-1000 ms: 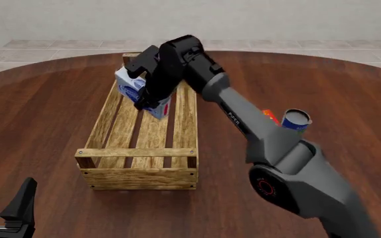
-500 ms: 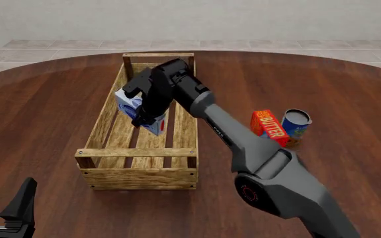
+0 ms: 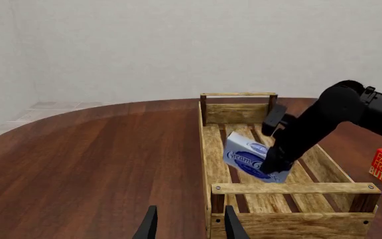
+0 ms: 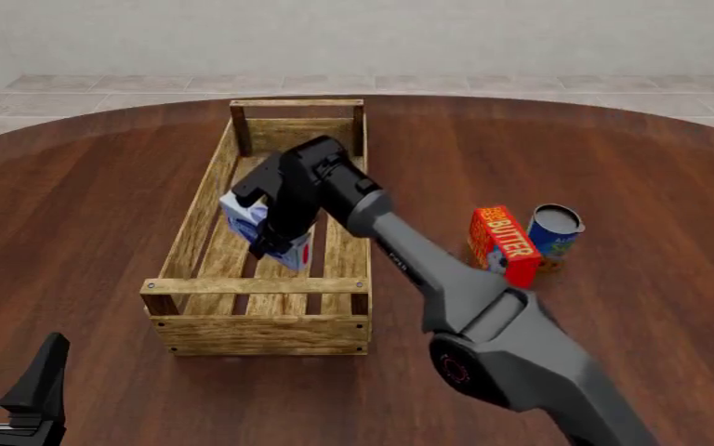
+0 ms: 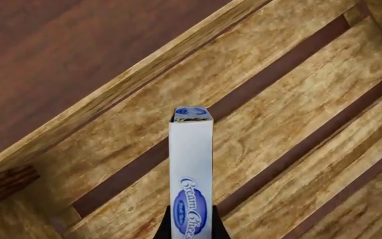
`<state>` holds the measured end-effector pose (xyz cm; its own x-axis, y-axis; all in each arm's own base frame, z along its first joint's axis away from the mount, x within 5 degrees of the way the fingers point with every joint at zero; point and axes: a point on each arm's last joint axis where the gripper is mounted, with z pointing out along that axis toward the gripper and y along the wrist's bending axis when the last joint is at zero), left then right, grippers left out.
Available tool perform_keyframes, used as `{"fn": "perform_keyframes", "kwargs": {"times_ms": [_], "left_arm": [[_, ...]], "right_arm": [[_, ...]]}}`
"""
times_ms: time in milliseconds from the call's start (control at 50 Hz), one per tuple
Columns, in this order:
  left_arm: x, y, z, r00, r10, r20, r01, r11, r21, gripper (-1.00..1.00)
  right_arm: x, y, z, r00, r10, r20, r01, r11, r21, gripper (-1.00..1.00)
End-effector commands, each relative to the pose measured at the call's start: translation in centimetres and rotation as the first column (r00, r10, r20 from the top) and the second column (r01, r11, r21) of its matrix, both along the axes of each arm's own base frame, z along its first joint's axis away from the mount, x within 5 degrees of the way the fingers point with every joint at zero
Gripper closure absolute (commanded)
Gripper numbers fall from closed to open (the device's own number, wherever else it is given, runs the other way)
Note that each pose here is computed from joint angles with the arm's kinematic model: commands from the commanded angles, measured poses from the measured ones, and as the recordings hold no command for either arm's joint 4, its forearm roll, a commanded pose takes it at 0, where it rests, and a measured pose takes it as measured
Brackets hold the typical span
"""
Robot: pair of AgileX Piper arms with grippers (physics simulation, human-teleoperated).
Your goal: Pick up the cream cheese and put it in the tray.
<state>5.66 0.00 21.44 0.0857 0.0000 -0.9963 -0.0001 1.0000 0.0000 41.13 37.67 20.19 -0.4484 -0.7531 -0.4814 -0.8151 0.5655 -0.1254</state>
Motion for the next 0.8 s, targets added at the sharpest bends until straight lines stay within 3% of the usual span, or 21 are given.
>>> {"fn": "perform_keyframes", "kwargs": {"times_ms": [20, 460, 480, 800], "left_arm": [[0.0, 0.0, 0.0, 1.000, 0.000, 0.000, 0.000, 1.000, 0.000, -1.00], [0.0, 0.0, 0.0, 1.000, 0.000, 0.000, 0.000, 1.000, 0.000, -1.00], [0.0, 0.0, 0.0, 1.000, 0.000, 0.000, 0.000, 1.000, 0.000, -1.00], [0.0, 0.0, 0.0, 1.000, 0.000, 0.000, 0.000, 1.000, 0.000, -1.00]], "right_arm": [[-0.2, 0.4, -0.3, 1.000, -0.008, -0.004, 0.008, 1.000, 0.008, 1.00], [0.4, -0.3, -0.3, 1.000, -0.010, 0.003, 0.010, 1.000, 0.004, 1.00], [0.5, -0.3, -0.2, 1.000, -0.009, 0.005, 0.009, 1.000, 0.004, -1.00], [0.4, -0.5, 0.5, 1.000, -0.002, 0.013, 0.002, 1.000, 0.004, -1.00]]}}
